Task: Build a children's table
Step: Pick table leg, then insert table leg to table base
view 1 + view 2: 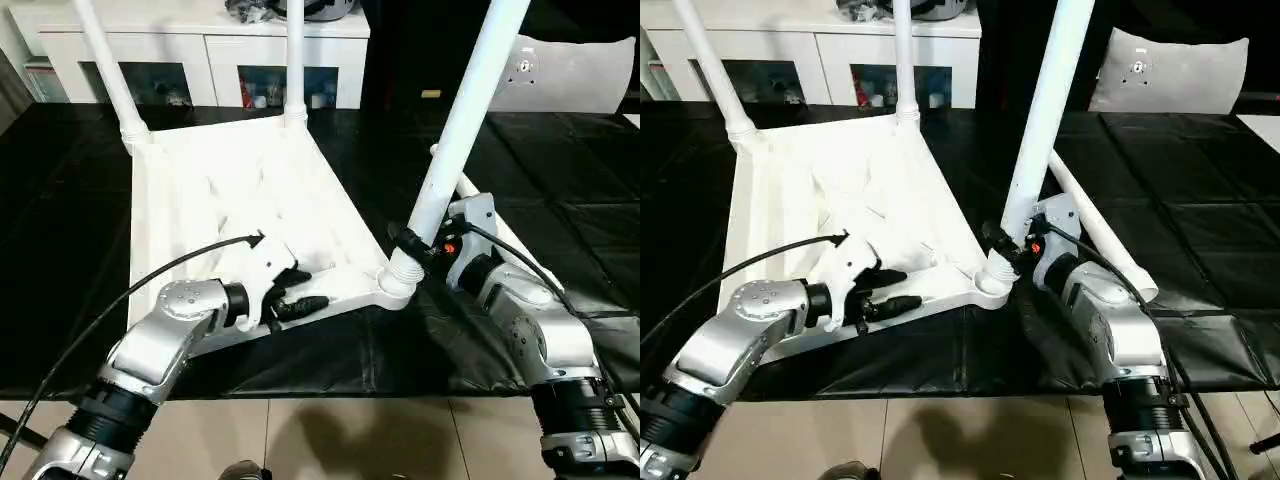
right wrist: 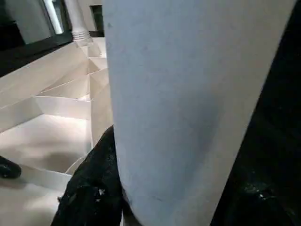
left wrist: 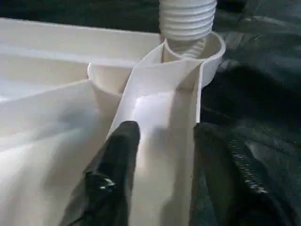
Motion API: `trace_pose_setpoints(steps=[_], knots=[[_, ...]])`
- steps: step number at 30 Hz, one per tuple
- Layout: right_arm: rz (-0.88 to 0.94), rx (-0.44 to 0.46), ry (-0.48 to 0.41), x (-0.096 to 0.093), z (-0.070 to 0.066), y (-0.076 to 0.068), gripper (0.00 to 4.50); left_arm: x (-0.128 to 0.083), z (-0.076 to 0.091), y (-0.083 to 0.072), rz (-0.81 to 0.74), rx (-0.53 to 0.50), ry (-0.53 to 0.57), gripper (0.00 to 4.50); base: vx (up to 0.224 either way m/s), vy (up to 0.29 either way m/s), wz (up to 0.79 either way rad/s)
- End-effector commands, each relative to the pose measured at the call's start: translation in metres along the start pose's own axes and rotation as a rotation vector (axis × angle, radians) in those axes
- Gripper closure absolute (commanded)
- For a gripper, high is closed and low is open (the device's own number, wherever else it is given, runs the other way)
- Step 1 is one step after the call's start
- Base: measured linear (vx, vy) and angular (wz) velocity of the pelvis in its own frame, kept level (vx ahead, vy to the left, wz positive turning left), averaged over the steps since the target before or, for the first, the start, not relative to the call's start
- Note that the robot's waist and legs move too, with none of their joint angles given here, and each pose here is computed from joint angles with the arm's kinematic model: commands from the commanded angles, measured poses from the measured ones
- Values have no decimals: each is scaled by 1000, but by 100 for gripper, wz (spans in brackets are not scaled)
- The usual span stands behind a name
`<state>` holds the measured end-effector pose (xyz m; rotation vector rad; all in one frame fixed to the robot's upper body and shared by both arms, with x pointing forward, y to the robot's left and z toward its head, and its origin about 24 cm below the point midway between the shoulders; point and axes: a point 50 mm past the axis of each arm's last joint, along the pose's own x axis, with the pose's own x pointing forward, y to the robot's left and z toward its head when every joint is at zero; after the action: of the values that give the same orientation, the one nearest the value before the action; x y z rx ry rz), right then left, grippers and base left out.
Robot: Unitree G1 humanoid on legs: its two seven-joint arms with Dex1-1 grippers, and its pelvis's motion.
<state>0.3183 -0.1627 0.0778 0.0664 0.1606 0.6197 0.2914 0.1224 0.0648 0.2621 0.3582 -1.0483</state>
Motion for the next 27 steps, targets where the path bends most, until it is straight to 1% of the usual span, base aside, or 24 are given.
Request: trace_pose_setpoints(steps=[1, 2, 6, 8, 10, 12, 14, 16, 17, 18, 19, 22, 23, 27], knots=[[8, 2, -10, 1, 4, -2, 261, 4, 0, -1, -14, 17, 22, 254, 0, 0, 0], [5, -2, -12, 1, 4, -3, 261, 5, 0, -2, -20, 17, 23, 268, 0, 0, 0], [-6, -2, -14, -1, 5, -5, 261, 10, 2, -7, -51, 19, 19, 294, 0, 0, 0], [-16, -13, -12, -3, 5, -8, 261, 18, 5, -10, -65, 20, 19, 315, 0, 0, 0], [-19, -19, -9, -5, 5, -9, 261, 23, 4, -10, -56, 36, 41, 322, 0, 0, 0], [-23, -28, -9, -6, 5, -9, 261, 25, 1, -9, -41, 62, 75, 339, 0, 0, 0], [-24, -28, -10, -7, 4, -8, 261, 25, -1, -7, -28, 89, 105, 359, 0, 0, 0], [-25, -25, -11, -7, 4, -8, 261, 25, -2, -6, -21, 100, 117, 364, 0, 0, 0], [-25, -23, -10, -8, 3, -8, 261, 24, -2, -5, -18, 101, 118, 384, 0, 0, 0], [-26, -22, -10, -8, 3, -7, 261, 24, -1, -4, -16, 100, 118, 384, 0, 0, 0], [-26, -21, -9, -8, 2, -7, 261, 23, -1, -3, -14, 99, 119, 402, 0, 0, 0], [-26, -18, -7, -9, 0, -6, 261, 22, -2, -1, -12, 103, 131, 407, 0, 0, 0], [-26, -18, -7, -9, 0, -6, 261, 21, -3, 0, -12, 106, 136, 432, 0, 0, 0], [-23, -17, -3, -8, -1, -5, 261, 19, -4, 1, -15, 111, 145, 447, 0, 0, 0]])
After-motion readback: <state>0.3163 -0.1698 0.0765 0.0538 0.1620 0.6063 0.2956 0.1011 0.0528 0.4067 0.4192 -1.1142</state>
